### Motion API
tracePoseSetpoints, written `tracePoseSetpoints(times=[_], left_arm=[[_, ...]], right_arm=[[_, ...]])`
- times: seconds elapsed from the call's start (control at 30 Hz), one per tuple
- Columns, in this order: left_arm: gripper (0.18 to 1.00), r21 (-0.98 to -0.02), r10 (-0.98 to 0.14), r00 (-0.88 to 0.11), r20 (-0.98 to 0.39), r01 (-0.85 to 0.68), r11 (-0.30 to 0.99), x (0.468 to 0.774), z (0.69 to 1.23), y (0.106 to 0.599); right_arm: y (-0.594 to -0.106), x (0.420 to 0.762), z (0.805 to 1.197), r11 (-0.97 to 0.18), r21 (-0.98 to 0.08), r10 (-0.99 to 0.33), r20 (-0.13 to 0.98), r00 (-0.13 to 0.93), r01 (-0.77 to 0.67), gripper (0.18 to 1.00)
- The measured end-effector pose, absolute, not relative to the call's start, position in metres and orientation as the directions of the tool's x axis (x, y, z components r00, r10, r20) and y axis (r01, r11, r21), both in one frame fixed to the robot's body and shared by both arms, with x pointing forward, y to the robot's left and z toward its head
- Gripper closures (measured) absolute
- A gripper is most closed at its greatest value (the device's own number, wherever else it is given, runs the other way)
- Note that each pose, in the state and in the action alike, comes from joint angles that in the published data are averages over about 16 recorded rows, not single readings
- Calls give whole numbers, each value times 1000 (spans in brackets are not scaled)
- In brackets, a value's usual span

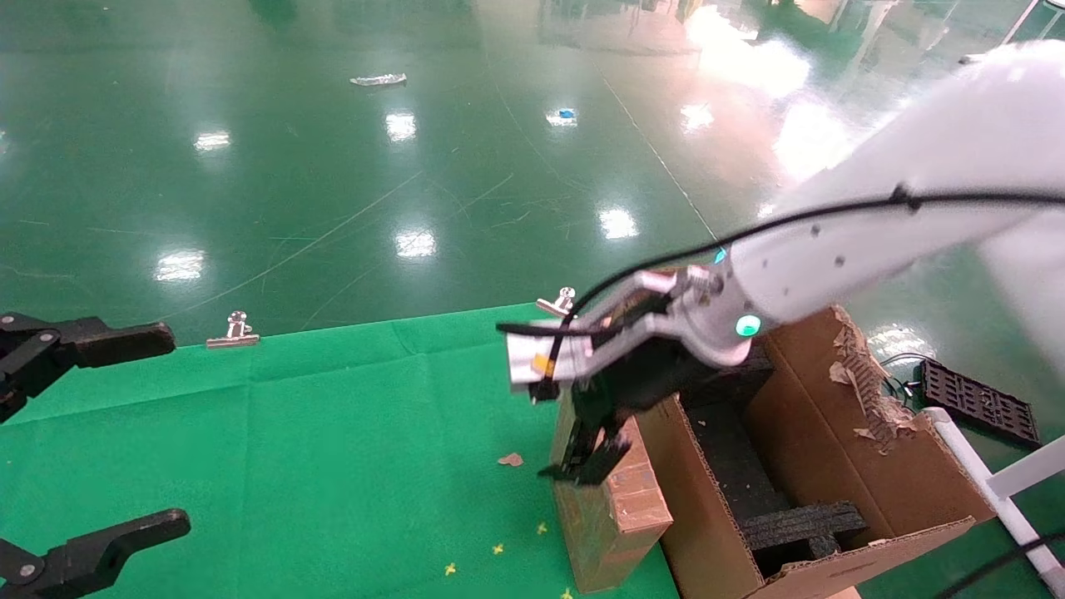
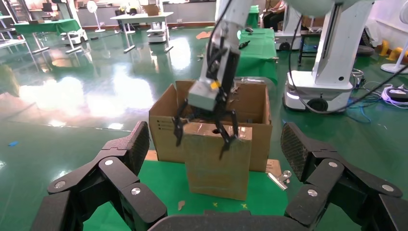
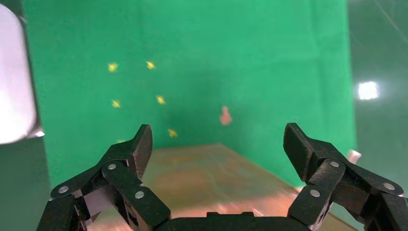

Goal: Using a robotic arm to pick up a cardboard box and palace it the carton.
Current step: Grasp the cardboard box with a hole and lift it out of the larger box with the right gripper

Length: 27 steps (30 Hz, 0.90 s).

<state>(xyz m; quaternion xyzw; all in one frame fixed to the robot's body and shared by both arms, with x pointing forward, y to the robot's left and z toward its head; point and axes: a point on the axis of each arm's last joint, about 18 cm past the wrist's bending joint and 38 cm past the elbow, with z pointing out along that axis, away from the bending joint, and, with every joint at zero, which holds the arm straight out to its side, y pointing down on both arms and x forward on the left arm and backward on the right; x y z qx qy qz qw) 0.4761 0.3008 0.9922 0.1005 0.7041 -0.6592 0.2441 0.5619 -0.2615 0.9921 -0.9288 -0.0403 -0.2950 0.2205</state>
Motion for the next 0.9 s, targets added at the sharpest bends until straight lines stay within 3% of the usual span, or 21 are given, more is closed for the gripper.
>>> tracePoseSetpoints(times=[0.27, 0.53, 0.77, 0.9], left_arm=[[184, -879, -180, -861, -476, 463, 111, 476, 992, 301], [184, -879, -180, -861, -476, 463, 111, 476, 992, 301], [184, -879, -180, -861, -476, 463, 111, 476, 992, 301], [184, -879, -180, -861, -476, 463, 111, 476, 992, 301]], right_arm=[[-263, 552, 1019, -942, -267, 12, 584, 811, 206, 178], [-268, 547, 1021, -978, -166, 17, 549, 836, 129, 178], [-269, 547, 1019, -993, -113, -33, 514, 857, 30, 178], [-273, 547, 1023, -985, -148, -149, 506, 849, -85, 178]])
